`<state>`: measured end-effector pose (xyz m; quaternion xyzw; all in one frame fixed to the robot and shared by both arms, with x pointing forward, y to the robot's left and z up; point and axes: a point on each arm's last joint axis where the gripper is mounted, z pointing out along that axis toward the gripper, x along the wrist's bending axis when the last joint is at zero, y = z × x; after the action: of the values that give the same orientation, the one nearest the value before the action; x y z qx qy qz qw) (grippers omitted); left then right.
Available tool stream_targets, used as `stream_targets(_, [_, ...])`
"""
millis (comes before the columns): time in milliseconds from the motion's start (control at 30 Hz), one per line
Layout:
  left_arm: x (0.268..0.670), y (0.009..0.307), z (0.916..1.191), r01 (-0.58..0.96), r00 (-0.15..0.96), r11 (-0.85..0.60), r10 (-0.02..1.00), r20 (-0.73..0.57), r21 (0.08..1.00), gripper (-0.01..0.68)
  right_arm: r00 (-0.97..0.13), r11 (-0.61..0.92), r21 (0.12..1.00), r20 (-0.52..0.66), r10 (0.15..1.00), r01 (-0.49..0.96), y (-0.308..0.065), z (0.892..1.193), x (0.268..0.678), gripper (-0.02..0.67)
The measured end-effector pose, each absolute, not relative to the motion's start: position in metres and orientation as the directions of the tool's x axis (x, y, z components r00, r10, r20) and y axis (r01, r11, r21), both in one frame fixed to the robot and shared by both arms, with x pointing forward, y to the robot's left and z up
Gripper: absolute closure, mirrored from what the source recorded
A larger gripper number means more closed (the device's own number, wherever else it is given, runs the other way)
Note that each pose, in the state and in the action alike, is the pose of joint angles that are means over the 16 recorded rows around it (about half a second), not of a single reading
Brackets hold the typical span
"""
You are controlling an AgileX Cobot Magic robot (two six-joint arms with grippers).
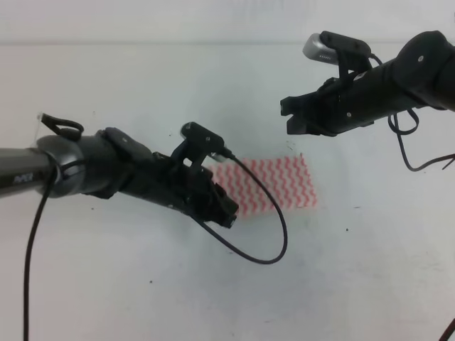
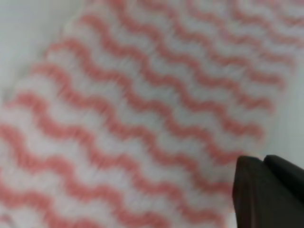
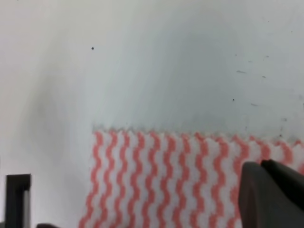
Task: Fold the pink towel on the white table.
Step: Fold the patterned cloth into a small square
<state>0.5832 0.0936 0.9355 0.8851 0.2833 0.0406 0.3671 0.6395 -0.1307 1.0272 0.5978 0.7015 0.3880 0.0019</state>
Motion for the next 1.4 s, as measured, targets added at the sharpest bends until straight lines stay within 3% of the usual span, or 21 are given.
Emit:
stream_targets(333, [0.583,0.095,0.946,0.45,0.846,-0.578,0.52,-0.118,0.681,0.668,-0.287,-0.009,0.541,0.46,0.84,0.841,-0.131,1.026,0.639,0.667])
stream_targets(867, [0.589,0.114,0.93,0.505,0.82,-0.638,0.565,-0.092,0.581,0.668,-0.279,-0.003,0.522,0.461,0.842,0.853,-0.13,1.018,0.641,0.667])
stream_targets(1400, [0.599,0.123,0.946,0.505,0.782,-0.585,0.621,-0.05,0.635,0.67,-0.232,0.01,0.456,0.433,0.871,0.89,-0.133,1.005,0.64,0.667])
